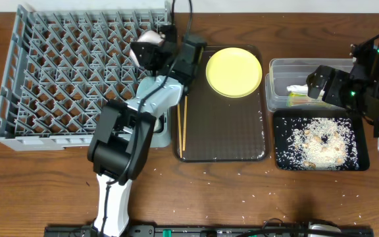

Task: Sort waste into correct bins and load items into the dishwasher
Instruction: 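Move the left gripper back toward the yellow plate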

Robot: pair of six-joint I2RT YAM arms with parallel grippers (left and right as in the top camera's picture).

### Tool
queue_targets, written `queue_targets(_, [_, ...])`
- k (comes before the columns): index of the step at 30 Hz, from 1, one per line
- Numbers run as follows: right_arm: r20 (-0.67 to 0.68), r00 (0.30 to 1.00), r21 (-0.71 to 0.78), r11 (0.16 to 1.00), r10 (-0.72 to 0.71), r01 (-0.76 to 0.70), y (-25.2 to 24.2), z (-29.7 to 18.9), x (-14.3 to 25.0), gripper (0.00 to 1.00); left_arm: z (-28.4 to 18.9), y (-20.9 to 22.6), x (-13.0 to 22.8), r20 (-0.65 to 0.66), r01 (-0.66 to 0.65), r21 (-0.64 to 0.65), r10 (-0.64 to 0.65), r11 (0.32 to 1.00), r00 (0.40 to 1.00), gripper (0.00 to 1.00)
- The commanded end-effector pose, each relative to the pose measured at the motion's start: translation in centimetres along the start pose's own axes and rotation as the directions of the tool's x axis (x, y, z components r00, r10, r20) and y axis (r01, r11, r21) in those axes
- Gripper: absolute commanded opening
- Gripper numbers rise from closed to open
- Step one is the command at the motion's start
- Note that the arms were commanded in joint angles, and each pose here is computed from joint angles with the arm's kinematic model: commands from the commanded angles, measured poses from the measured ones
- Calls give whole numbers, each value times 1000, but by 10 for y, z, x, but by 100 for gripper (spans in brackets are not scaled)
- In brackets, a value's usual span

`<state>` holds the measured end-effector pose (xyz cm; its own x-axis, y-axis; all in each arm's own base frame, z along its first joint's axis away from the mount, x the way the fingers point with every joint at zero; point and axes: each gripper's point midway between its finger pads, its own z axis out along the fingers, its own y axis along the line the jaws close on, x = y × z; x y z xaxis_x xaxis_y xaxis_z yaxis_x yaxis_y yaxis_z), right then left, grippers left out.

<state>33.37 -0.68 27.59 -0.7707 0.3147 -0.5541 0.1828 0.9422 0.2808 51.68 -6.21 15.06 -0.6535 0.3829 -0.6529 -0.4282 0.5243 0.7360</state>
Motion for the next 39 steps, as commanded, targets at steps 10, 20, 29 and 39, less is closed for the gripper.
queue_targets(10, [2,1000,7,1000,-3,2,-3,0,-1,99,-17,-29,-6,43,-61,170,55,983,998,65])
queue_targets(20, [2,1000,7,1000,-3,3,-3,0,-1,99,-40,-16,-48,105,56,376,-103,925,989,82])
queue_targets(29, [2,1000,7,1000,-3,2,-3,0,-1,99,-123,-30,-63,-185,328,820,-324,469,928,85])
queue_targets(39, [2,1000,7,1000,-3,2,-3,0,-1,99,-178,-106,-1,-665,675,714,-122,188,737,83])
